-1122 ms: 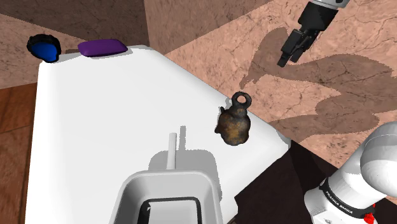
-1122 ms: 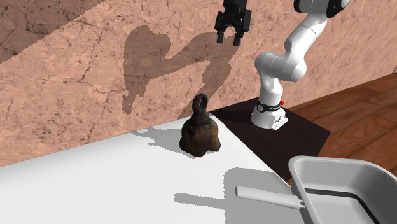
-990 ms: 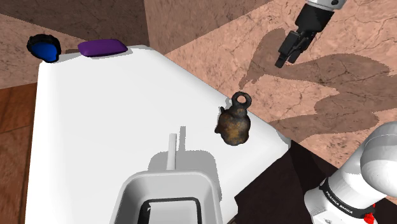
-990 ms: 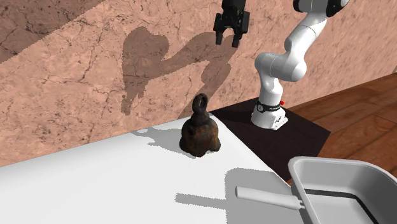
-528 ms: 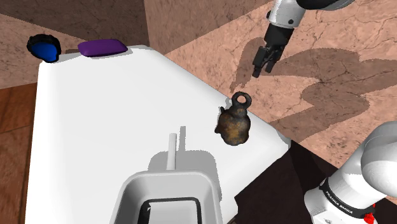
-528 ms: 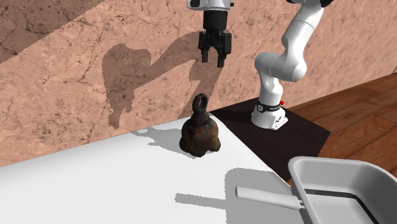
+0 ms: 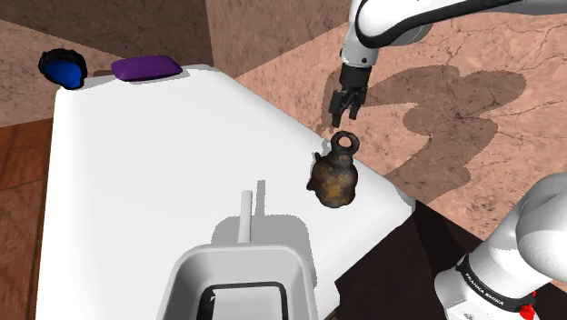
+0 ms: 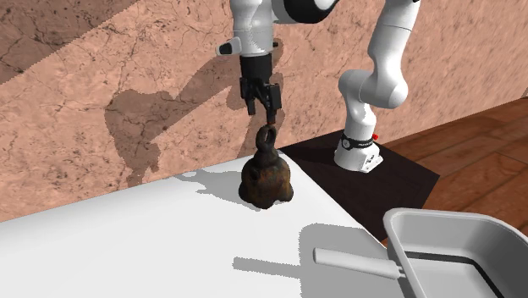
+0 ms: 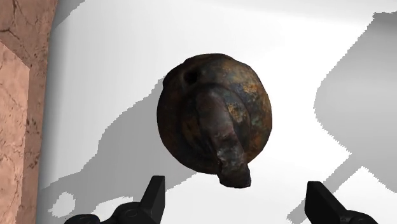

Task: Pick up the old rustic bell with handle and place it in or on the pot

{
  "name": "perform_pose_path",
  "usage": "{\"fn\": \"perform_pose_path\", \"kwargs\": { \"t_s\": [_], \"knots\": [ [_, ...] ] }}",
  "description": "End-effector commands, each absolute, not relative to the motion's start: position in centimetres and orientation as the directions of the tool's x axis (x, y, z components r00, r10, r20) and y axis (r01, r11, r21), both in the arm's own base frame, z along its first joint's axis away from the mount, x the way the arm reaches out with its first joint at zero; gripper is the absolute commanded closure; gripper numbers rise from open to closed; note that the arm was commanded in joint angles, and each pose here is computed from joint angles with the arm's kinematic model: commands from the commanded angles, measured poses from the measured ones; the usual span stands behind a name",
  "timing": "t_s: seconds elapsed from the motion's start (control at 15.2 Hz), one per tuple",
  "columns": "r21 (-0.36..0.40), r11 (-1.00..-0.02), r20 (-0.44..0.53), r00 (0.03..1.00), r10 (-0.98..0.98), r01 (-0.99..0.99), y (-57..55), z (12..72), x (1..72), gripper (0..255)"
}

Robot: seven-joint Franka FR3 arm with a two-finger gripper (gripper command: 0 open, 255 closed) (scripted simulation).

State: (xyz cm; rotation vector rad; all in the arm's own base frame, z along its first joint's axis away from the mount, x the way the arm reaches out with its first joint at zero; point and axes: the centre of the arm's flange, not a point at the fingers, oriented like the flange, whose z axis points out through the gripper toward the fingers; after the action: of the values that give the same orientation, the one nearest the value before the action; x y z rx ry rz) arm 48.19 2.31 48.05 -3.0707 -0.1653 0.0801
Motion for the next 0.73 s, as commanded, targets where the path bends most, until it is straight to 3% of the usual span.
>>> {"fn": "perform_pose_path", "kwargs": {
  "t_s": [0.0,0.66],
  "knots": [
    [-0.072,-0.991,-0.080,0.989,0.122,0.116,3.0,45.7,50.1,0],
    [-0.073,-0.990,-0.085,0.989,0.124,0.118,3.3,41.4,50.0,0]
  ]
}}
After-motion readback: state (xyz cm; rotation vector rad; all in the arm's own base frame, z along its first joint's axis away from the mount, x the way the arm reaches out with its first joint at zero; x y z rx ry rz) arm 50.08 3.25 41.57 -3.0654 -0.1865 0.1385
